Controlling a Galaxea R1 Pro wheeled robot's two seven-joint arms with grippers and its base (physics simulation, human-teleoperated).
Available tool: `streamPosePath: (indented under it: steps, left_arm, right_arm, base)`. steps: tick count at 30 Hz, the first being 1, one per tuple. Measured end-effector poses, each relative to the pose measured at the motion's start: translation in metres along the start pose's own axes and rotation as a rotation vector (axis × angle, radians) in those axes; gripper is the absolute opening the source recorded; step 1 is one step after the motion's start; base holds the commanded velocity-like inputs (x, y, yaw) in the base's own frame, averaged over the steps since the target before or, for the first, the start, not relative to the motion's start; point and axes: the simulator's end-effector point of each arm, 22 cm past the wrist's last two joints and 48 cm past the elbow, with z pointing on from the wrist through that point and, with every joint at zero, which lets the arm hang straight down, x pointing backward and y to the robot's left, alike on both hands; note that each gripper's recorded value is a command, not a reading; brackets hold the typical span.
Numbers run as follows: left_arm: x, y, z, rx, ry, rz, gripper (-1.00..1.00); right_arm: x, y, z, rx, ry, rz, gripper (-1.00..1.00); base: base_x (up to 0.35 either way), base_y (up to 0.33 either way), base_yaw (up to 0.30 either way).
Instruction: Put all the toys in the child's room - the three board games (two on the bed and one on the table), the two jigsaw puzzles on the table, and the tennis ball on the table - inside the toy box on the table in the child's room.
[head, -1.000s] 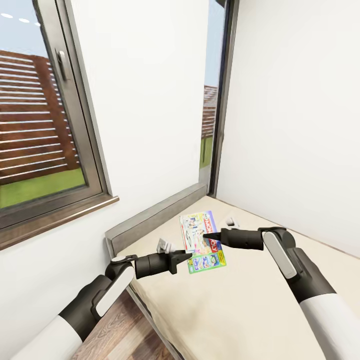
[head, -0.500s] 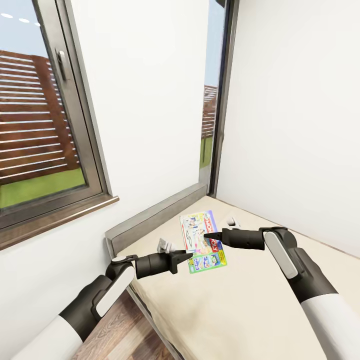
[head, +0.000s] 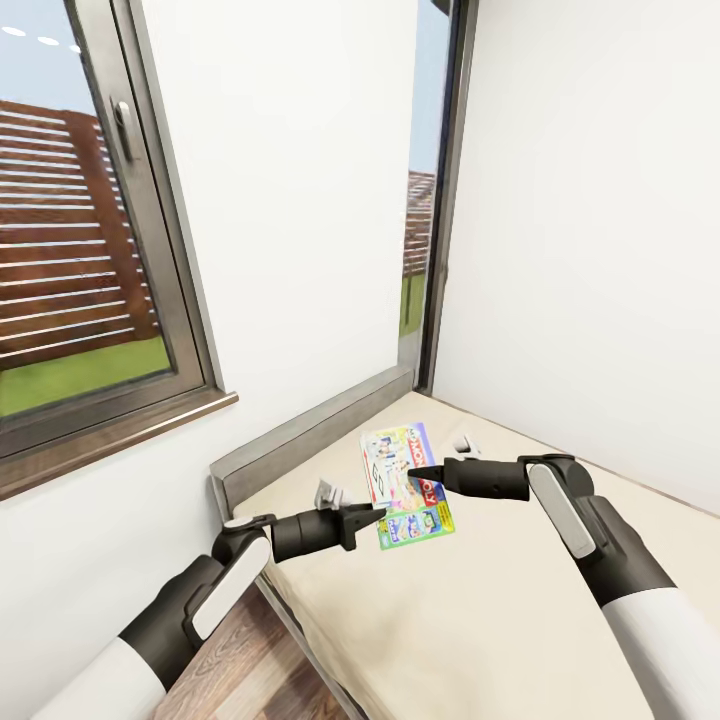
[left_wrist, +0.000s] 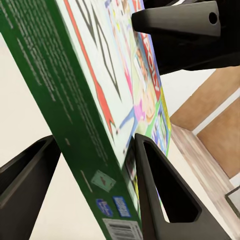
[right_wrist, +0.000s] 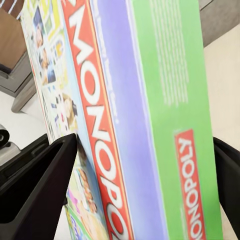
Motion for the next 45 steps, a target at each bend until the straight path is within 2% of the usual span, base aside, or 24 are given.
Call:
streamPosePath:
  steps: [15, 16, 17, 18, 45]
  left_arm:
    - [0.002, 0.000, 0.001, 0.003, 0.000, -0.003, -1.00]
    - [0.002, 0.000, 0.001, 0.003, 0.000, -0.003, 1.00]
    - [0.000, -0.006, 0.010, 0.012, -0.013, 0.001, 1.00]
    - [0.000, -0.007, 0.010, 0.014, -0.014, 0.001, 1.00]
    - [0.000, -0.006, 0.010, 0.014, -0.015, 0.000, 1.00]
  right_arm:
    - [0.002, -0.002, -0.001, 0.003, 0.002, 0.004, -1.00]
    - [0.002, -0.002, -0.001, 0.003, 0.002, 0.004, -1.00]
    - [-0.003, 0.002, -0.002, -0.005, -0.011, -0.003, -1.00]
    - [-0.004, 0.002, -0.002, -0.006, -0.012, -0.003, -1.00]
    - [-0.005, 0.001, -0.005, 0.000, -0.016, -0.007, -1.00]
  base:
    - [0.000, 0.000, 0.000]
    - [0.000, 0.000, 0.000]
    - [0.000, 0.000, 0.000]
    - [0.000, 0.000, 0.000]
    - [0.000, 0.000, 0.000]
